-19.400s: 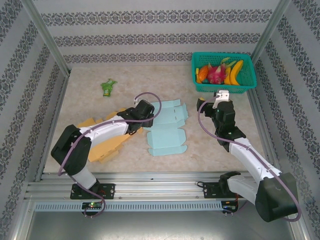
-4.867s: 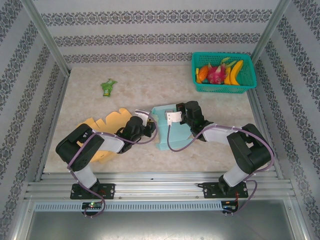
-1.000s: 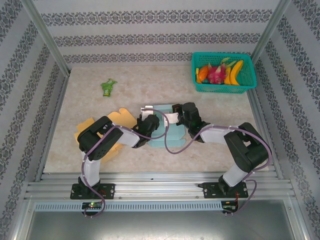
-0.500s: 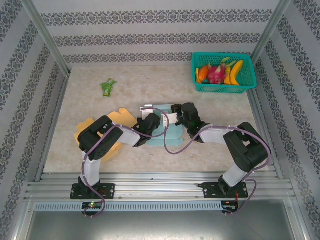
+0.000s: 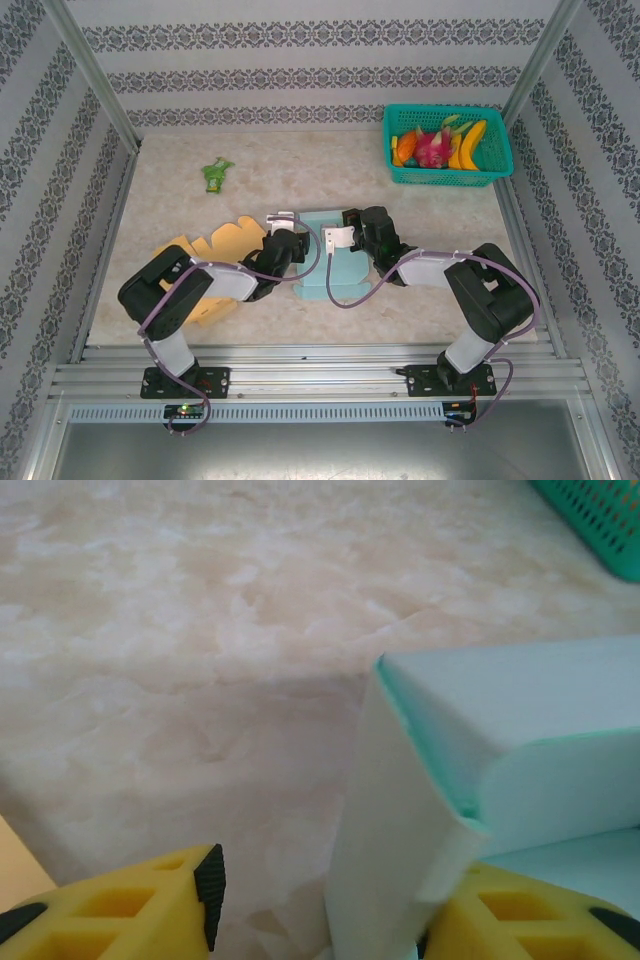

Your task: Fold the paper box

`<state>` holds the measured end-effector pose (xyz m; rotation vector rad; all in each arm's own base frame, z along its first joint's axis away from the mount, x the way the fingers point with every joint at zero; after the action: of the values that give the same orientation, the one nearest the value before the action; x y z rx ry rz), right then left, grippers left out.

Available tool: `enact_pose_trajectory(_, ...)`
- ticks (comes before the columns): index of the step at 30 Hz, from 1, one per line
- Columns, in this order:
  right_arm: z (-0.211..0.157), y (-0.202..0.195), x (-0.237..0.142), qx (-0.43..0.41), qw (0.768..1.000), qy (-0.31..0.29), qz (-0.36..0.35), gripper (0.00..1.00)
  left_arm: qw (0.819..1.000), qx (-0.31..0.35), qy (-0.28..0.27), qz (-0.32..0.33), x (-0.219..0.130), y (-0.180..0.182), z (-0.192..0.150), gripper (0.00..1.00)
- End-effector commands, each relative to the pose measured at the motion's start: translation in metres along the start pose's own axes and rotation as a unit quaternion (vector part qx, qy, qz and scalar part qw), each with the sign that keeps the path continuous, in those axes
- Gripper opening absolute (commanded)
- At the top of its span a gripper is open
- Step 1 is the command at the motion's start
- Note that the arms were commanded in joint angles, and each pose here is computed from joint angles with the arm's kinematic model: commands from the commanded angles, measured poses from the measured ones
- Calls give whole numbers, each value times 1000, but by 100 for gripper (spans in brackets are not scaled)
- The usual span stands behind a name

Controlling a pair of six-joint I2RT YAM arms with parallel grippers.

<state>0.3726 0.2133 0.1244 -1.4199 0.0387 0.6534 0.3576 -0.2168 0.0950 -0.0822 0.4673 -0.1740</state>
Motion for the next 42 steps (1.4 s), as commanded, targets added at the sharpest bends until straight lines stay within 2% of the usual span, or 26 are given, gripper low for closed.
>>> enact_pose_trajectory(1, -11, 21, 4, 12, 999, 28, 38, 0, 1000, 1, -20, -24, -7, -6, 18, 54)
enact_pose_trajectory(9, -7, 21, 3, 14, 999, 22, 38, 0, 1000, 30, -3, -2, 8, -5, 10, 52)
enact_pose_trajectory(15, -5, 24, 3, 10, 999, 19, 42, 0, 999, 37, -7, 16, 26, -8, 10, 46)
enact_pose_trajectory(20, -5, 26, 4, 8, 999, 20, 44, 0, 998, 33, -21, 44, 28, -3, 16, 30)
enact_pose_trajectory(26, -5, 24, 5, 14, 999, 20, 39, 0, 998, 50, -21, 45, 29, -6, 14, 3)
enact_pose_trajectory(28, -5, 21, 4, 22, 999, 21, 30, 12, 997, 57, -21, 45, 29, -7, 11, 0)
enact_pose_trajectory(30, -4, 16, 3, 32, 999, 20, 23, 16, 997, 64, -21, 46, 29, -9, 10, 0)
enact_pose_trajectory(37, 10, -12, -15, 67, 998, -14, -4, 46, 996, 71, -24, 49, 27, -11, 8, 0)
enact_pose_trajectory(39, 15, -25, -24, 89, 995, -27, -19, 50, 996, 71, -24, 54, 25, -9, 8, 0)
enact_pose_trajectory(42, 25, -48, -44, 155, 985, -57, -43, 50, 995, 68, -23, 63, 23, -5, 7, 0)
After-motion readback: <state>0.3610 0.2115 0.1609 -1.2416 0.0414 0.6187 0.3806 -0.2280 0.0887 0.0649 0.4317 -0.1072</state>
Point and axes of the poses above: each hand's point on the last joint's axis, 136 mm out from that joint toward the fingers, its own x axis out along the fingers, its own y axis along the line the jaws close on, z = x × y, the point moved 3 cm from there along -x, back along the fingers, and after that the axes turned 3 degrees about x, right-handed, at the moved point
